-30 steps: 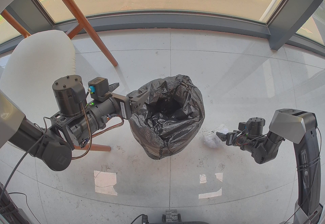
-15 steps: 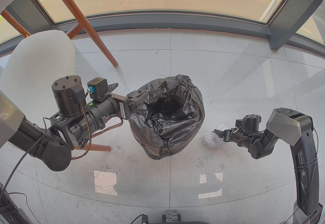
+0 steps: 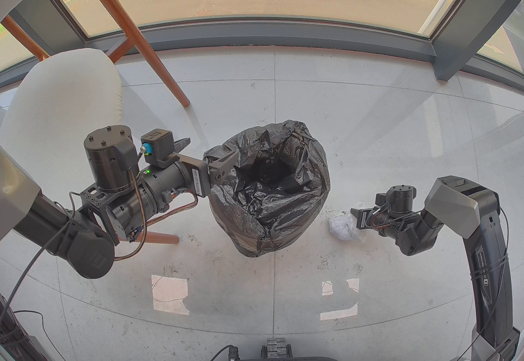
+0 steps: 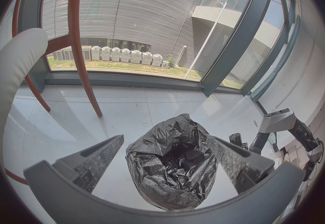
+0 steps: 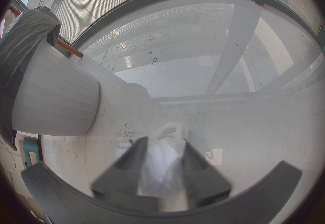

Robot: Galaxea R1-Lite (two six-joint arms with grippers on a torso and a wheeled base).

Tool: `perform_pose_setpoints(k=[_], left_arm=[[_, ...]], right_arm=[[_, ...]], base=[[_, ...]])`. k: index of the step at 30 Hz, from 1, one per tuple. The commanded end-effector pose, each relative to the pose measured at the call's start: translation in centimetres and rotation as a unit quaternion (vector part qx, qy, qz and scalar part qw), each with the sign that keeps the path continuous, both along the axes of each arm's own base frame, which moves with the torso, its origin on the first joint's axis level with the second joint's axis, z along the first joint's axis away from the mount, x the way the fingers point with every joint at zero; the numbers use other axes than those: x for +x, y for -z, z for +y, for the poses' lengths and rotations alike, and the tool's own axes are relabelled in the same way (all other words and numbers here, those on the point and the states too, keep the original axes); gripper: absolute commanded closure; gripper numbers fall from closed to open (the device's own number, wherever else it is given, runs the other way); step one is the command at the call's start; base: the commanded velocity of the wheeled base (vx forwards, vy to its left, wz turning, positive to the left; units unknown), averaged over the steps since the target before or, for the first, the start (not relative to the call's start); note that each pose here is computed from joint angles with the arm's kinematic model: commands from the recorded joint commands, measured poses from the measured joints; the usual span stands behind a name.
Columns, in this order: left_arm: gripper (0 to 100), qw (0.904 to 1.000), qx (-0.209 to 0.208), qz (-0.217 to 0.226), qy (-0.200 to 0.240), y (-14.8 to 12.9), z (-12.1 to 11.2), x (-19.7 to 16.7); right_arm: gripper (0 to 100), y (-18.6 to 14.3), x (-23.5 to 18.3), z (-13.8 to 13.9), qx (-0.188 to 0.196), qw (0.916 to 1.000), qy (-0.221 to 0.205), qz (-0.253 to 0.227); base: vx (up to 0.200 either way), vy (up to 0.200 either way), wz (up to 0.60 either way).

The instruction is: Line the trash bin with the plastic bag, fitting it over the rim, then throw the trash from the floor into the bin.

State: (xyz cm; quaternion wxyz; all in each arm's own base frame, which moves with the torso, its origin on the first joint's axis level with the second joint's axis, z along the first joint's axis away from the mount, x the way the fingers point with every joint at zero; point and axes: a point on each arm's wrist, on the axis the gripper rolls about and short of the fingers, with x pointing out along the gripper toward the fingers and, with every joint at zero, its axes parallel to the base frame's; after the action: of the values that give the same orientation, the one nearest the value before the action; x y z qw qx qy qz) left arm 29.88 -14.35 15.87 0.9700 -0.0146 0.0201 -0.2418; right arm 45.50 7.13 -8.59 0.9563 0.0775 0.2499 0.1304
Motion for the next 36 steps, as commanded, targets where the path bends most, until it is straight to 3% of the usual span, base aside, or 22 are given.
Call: perform_pose_setpoints(k=[1,3,9,15,18,21,25,29,31,36], left_arm=[[0,1.0,-0.002,-0.005,-0.001,-0.1,0.1,-0.1],[0,0.9999,-0.006,-0.013,-0.001,-0.2,0.1,-0.2],[0,0.9993,-0.016,-0.034,-0.002,-1.6,0.4,-0.8],[0,0.9991,-0.017,-0.039,0.004,-2.3,1.4,-3.1],[0,0.999,-0.015,-0.041,0.005,-2.5,1.5,-3.4],[0,0.9988,-0.014,-0.046,0.006,-2.7,1.5,-3.5],[0,0.9981,-0.003,-0.06,0.013,-3.1,1.6,-3.7],[0,0.9977,-0.001,-0.064,0.019,-3.1,1.5,-3.7],[0,0.9969,-0.006,-0.075,0.023,-3.3,1.5,-3.8],[0,0.9966,-0.007,-0.079,0.023,-3.5,1.5,-3.7]], right_arm=[[100,-0.2,0.0,0.0,0.0,1.0,0.0,-0.001],[100,-0.8,-0.1,-0.2,0.001,1.0,0.001,-0.005],[100,-8.7,-1.5,-1.6,0.014,0.9983,0.008,-0.056],[100,-17.2,-6.2,-2.6,0.027,0.9937,0.01,-0.108],[100,-19.8,-7.7,-2.2,0.03,0.9905,0.002,-0.134],[100,-24.6,-10.1,0.9,0.047,0.9793,-0.044,-0.192],[100,-28.0,-13.5,5.3,0.059,0.9743,-0.114,-0.185],[100,-28.9,-14.5,7.6,0.064,0.9707,-0.147,-0.179],[100,-29.7,-14.8,9.8,0.072,0.9637,-0.175,-0.188],[100,-27.4,-13.0,12.6,0.066,0.9627,-0.198,-0.172]], base=[[0.0,0.0,0.0],[0.0,0.0,0.0],[0.0,0.0,0.0],[0.0,0.0,0.0],[0.0,0.0,0.0],[0.0,0.0,0.0],[0.0,0.0,0.0],[0.0,0.0,0.0],[0.0,0.0,0.0],[0.0,0.0,0.0]])
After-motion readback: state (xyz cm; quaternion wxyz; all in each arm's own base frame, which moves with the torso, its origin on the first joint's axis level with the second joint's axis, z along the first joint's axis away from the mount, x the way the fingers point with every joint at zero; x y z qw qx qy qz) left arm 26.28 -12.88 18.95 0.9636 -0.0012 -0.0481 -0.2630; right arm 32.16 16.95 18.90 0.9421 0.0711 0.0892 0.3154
